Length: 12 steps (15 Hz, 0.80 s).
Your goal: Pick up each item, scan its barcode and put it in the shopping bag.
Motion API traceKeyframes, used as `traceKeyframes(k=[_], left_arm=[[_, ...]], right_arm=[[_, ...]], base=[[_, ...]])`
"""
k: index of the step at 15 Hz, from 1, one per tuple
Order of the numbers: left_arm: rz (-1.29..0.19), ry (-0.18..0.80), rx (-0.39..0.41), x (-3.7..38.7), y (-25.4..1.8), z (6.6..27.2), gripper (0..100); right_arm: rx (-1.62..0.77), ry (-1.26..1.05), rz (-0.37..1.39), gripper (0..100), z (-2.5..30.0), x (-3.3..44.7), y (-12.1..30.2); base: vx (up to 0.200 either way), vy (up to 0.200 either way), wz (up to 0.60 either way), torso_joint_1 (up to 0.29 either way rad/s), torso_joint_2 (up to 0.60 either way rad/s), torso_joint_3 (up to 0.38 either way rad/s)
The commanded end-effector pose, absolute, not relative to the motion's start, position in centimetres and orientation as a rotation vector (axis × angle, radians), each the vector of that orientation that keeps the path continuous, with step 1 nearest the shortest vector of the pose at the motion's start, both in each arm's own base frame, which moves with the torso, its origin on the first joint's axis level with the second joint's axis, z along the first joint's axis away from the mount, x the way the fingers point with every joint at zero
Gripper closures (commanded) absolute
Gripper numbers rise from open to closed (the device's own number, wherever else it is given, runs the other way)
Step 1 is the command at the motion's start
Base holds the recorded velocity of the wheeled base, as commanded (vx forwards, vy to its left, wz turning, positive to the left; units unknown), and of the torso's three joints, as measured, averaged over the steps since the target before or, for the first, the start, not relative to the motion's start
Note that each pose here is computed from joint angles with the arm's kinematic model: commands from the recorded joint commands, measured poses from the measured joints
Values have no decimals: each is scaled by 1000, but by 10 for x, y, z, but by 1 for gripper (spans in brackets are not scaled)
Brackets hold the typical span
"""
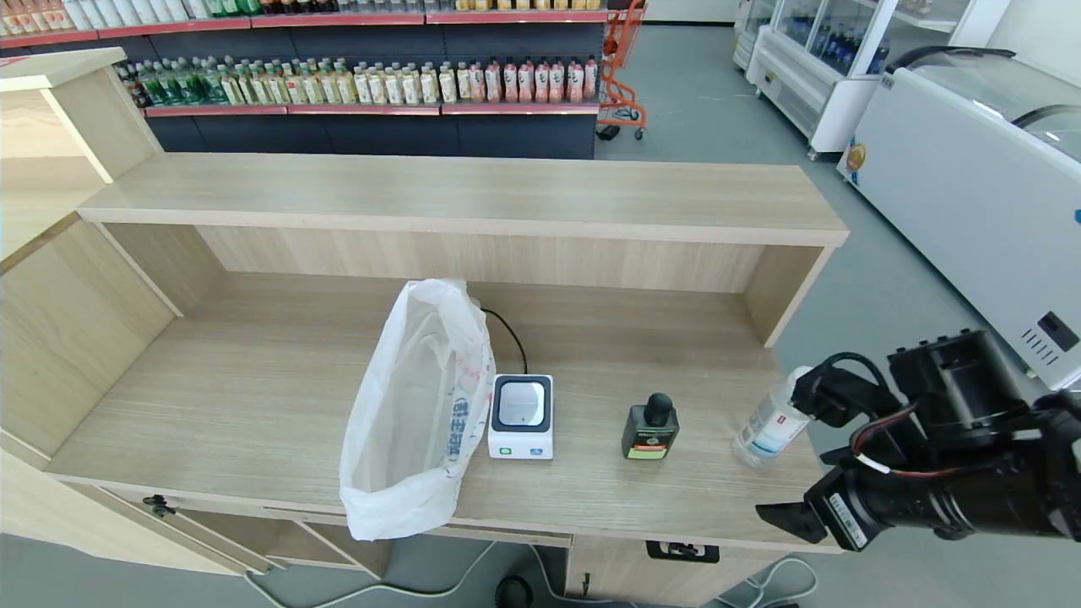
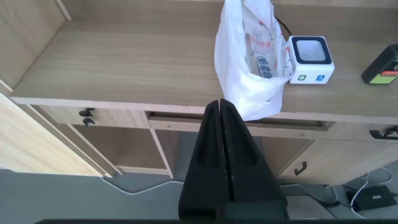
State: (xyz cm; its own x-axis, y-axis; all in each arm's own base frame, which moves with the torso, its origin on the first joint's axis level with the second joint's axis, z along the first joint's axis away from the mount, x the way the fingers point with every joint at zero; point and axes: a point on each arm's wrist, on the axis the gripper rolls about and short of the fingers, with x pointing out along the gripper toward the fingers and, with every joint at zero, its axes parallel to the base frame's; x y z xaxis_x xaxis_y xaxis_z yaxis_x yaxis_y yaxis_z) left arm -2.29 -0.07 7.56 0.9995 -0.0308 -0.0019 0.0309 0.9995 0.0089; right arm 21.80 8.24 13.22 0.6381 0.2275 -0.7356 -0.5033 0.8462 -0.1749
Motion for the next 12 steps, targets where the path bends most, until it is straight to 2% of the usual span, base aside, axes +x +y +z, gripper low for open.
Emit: traceKeyframes(k=[1,8,12], left_arm=[[-32,3,9,-23,-1,76,100],[-31,1,9,-23,-1,76,100],[-31,1,8,-23,-1,76,100]], right_arm=[[-413,860,450,0,100,238,94],[-525,673,495,0,57,301,132],[-523,605,520,0,50,312,150]], base=[[0,0,0,0,0,0],[0,0,0,0,0,0],[0,0,0,0,0,0]])
